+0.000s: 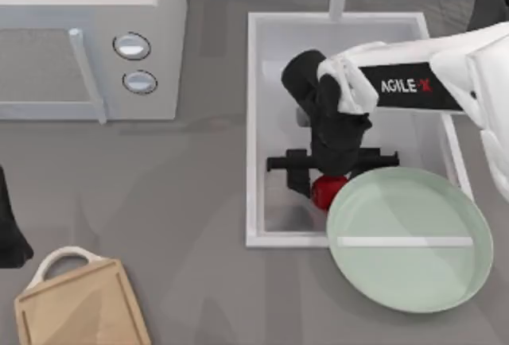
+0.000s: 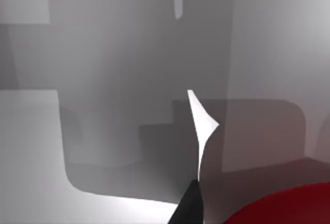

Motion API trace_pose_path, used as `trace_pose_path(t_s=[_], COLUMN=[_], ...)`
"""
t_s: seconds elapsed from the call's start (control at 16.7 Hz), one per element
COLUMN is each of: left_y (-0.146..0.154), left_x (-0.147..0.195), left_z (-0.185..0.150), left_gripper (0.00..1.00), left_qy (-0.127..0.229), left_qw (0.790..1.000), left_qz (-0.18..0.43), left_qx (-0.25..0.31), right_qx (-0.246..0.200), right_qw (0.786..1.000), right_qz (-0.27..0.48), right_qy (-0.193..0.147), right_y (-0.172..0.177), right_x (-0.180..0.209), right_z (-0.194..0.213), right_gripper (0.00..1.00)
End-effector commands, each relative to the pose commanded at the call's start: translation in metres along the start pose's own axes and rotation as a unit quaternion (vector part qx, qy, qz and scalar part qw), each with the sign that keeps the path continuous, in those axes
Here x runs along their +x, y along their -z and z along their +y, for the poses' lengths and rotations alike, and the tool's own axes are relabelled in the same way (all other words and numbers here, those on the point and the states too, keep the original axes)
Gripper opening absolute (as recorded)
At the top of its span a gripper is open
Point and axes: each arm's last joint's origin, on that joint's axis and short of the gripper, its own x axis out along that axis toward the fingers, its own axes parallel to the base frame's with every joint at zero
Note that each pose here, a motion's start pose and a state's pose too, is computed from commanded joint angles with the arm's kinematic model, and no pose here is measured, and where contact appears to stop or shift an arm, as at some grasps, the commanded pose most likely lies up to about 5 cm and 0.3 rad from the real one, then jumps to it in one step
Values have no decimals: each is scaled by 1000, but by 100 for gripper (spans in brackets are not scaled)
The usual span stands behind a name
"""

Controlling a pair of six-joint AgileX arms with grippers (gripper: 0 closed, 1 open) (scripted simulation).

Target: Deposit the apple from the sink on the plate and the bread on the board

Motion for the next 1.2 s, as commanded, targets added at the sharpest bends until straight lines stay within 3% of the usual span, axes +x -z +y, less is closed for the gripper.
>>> trace_pose_path(t_s=[0.48, 0.84, 1.2], left_y=[0, 0, 0], left_x=[0, 0, 0], left_z=[0, 0, 0], left_gripper=[100, 100, 100], left_qy=[0, 0, 0], left_qw=[1000, 1000, 1000], left_qz=[0, 0, 0], left_qx=[0, 0, 0], right_qx=[0, 0, 1], right_qw=[1000, 1000, 999], right_qz=[3, -1, -27], right_qy=[2, -2, -17], right_y=[-6, -7, 1], right_x=[-90, -97, -140], right_z=[0, 0, -8], right_gripper=[0, 0, 0])
